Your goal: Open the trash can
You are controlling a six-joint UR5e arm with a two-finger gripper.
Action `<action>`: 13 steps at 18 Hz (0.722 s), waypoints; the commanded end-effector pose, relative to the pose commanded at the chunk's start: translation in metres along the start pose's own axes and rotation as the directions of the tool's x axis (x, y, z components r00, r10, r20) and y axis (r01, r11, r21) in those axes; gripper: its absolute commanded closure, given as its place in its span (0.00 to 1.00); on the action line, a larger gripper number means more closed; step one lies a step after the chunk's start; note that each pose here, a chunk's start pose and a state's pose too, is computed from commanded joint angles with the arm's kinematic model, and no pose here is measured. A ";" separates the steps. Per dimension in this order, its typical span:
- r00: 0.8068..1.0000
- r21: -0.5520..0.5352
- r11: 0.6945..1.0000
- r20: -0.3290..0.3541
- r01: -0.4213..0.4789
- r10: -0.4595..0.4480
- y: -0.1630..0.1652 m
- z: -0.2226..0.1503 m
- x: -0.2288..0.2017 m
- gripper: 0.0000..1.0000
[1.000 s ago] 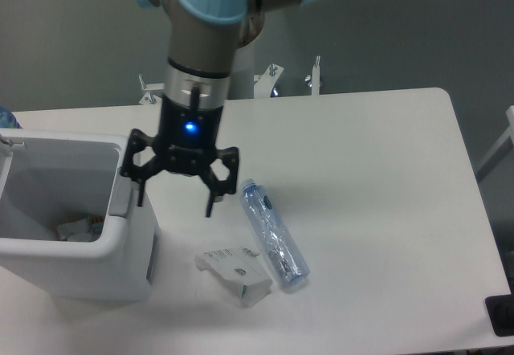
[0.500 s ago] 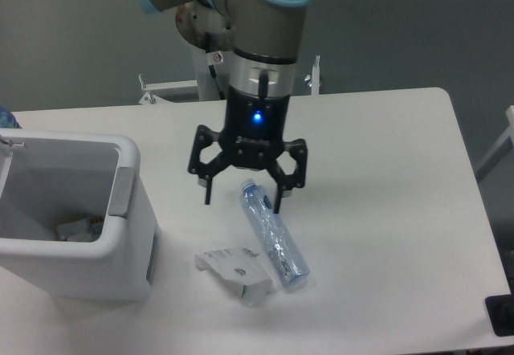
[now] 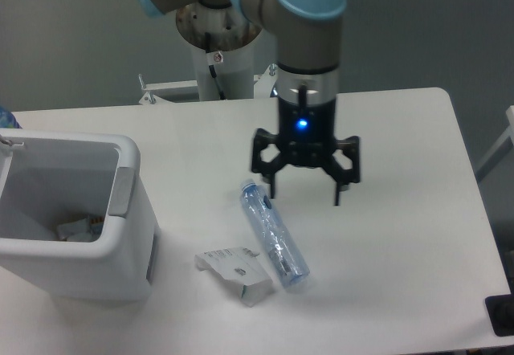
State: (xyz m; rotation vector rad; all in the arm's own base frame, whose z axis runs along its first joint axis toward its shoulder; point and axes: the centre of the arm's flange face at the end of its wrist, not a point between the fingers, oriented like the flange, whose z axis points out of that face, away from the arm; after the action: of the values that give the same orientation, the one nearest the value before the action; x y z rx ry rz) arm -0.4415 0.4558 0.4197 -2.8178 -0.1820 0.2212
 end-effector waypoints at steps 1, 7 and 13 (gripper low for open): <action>1.000 -0.020 1.000 -0.004 -0.007 0.007 0.007 0.011 -0.012 0.00; 0.982 -0.153 0.970 -0.030 -0.189 0.187 0.040 0.029 -0.039 0.00; 0.966 -0.205 0.944 -0.053 -0.260 0.255 0.045 0.045 -0.034 0.00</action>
State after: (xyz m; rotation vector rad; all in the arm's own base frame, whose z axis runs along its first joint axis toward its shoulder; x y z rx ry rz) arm -0.4782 0.4211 0.3683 -3.0495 0.1829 0.2348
